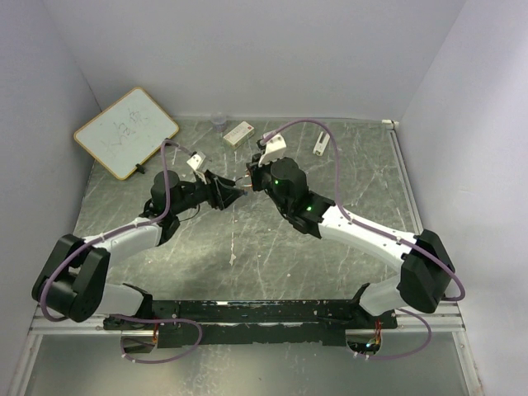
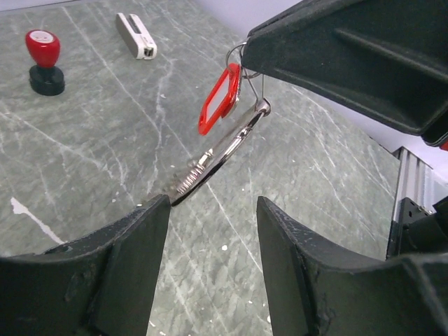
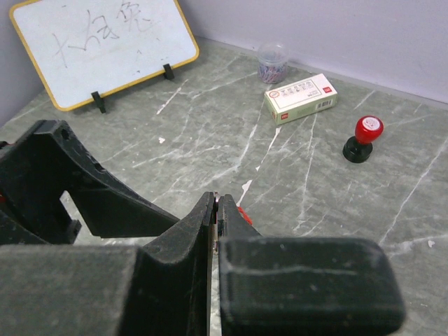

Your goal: Remove the keys from the keyring

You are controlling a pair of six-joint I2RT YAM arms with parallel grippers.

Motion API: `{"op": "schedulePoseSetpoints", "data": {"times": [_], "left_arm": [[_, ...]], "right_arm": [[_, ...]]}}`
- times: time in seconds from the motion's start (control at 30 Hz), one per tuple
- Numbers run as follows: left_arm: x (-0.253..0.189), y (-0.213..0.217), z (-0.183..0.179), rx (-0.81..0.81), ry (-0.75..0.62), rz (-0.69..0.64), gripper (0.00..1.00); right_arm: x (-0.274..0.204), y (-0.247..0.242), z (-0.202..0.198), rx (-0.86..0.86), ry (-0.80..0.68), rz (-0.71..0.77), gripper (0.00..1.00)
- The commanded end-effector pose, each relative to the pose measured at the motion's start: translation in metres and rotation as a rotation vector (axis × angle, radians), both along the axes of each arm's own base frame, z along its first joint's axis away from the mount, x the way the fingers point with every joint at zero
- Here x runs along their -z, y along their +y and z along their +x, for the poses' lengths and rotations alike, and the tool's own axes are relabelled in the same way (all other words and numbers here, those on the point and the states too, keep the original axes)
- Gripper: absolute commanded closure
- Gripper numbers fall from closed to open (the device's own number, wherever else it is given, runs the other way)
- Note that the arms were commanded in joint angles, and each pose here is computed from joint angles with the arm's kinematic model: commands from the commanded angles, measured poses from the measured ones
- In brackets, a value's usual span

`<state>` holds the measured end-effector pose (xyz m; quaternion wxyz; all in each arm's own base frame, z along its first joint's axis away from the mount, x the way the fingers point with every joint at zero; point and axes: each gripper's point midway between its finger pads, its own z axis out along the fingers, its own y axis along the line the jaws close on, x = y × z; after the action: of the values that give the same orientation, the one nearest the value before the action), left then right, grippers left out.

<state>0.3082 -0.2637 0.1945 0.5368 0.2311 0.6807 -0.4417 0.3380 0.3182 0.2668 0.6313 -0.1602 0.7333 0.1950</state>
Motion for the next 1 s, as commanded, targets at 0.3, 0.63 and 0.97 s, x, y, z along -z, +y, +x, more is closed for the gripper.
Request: {"op": "schedulePoseSetpoints", "data": {"times": [0.3, 0.63, 0.97], "left_arm": [[-0.031, -0.013, -0.006, 0.090, -0.113, -0.091, 0.50], [-0.011, -0.016, -0.005, 0.114, -0.053, -0.032, 0.93], [-0.008, 0.032, 0.021, -0.121, 0.026, 0.343, 0.93]], "right_arm": [[-0.036, 0.009, -0.008, -0.006, -0.060, 0.087, 1.00], [-0.036, 0.004, -0.005, 0.038, -0.081, 0.051, 1.00], [-0.011, -0.052, 0.009, 0.328, -0.085, -0.075, 0.63]]}}
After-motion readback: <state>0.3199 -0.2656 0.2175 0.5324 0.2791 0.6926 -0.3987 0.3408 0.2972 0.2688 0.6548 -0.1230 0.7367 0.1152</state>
